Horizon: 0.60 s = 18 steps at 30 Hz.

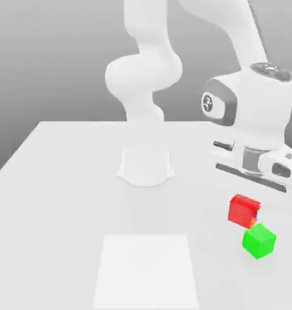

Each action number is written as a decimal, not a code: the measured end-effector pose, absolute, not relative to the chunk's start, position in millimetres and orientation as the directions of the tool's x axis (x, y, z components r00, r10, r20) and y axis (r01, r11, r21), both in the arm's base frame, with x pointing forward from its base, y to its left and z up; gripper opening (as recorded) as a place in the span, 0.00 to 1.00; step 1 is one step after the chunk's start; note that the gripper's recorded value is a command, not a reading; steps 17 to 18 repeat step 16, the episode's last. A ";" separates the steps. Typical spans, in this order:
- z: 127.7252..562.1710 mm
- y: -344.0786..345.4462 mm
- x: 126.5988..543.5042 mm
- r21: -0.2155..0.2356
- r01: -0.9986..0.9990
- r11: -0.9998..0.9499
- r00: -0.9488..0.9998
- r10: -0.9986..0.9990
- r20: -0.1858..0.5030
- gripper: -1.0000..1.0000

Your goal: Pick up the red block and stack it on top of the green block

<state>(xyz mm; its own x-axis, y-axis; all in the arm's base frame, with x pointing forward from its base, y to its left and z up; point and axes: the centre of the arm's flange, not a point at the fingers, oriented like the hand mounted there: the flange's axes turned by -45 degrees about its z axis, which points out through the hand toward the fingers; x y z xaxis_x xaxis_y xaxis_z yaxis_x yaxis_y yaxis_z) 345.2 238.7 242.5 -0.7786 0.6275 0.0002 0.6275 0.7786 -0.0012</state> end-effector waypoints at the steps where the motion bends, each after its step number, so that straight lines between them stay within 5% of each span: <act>1: 243.8 248.1 340.2 -0.001 0.623 0.782 -0.782 0.623 0.000 0.00; 12: 192.5 266.6 333.1 0.002 0.623 0.783 -0.783 0.623 0.002 0.00; 13: 184.7 265.4 332.5 0.000 0.624 0.782 -0.782 0.624 0.001 1.00; 18: 184.7 265.4 332.5 0.000 0.624 0.782 -0.782 0.624 0.001 1.00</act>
